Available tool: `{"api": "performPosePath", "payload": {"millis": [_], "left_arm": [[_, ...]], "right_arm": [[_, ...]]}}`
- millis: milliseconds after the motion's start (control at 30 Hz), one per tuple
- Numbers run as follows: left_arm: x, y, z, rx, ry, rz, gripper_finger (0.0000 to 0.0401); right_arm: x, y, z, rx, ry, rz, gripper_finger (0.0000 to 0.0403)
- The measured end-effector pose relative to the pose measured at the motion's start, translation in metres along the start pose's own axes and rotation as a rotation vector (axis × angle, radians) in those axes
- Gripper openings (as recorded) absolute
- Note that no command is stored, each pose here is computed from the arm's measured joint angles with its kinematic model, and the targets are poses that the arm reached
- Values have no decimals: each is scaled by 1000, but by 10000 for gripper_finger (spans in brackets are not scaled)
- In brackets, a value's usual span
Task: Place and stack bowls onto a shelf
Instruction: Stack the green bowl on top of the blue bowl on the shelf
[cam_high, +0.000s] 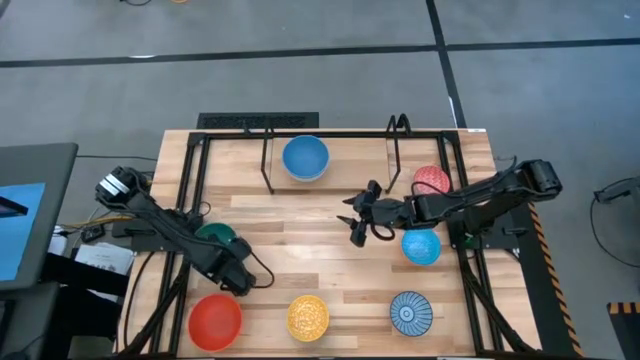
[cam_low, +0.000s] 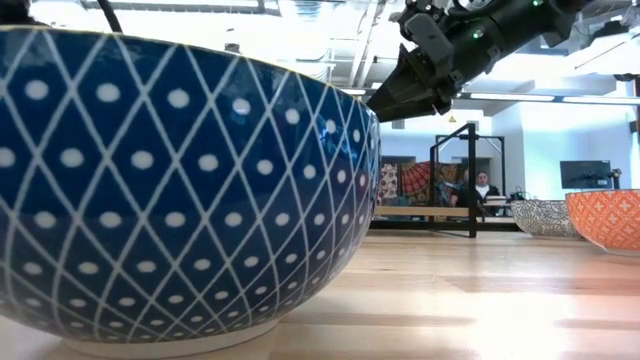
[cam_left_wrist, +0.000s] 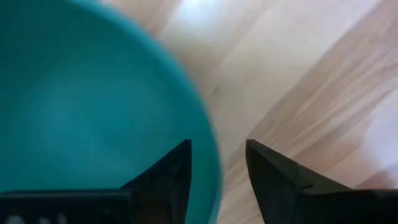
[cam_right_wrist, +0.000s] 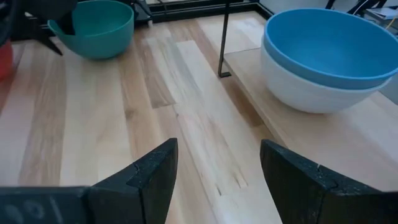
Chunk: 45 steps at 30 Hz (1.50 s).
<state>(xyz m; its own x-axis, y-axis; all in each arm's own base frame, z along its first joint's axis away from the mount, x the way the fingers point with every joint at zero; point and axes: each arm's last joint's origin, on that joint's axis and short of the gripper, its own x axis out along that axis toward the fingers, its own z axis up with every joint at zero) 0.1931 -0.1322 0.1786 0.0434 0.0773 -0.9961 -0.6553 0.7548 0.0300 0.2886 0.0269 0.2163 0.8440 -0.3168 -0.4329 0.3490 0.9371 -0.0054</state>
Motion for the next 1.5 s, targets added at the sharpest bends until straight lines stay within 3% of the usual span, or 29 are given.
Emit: {"api": "performPosePath", "payload": {"millis": [233, 300, 500, 800, 1133, 1367, 1500], "left_arm": [[3, -5, 2, 132, -1, -35, 21], [1, -5, 2, 144, 12, -50, 8], [1, -5, 1, 179, 33, -55, 2], [0, -11, 2, 466, -32, -107, 1], [-3, -13, 9, 368, -117, -85, 0], [-48, -27, 30, 487, -173, -134, 0], [-86, -24, 47, 594, -243, -53, 0]], "right_arm": [[2, -6, 2, 16, -6, -18, 255], [2, -5, 2, 19, -10, -10, 255], [2, -3, 2, 20, -2, 39, 255], [2, 0, 3, 35, 4, 148, 255], [1, 2, 3, 33, 7, 174, 255], [-3, 11, 6, 33, -27, 209, 255], [-4, 14, 12, 36, -41, 218, 255]]}}
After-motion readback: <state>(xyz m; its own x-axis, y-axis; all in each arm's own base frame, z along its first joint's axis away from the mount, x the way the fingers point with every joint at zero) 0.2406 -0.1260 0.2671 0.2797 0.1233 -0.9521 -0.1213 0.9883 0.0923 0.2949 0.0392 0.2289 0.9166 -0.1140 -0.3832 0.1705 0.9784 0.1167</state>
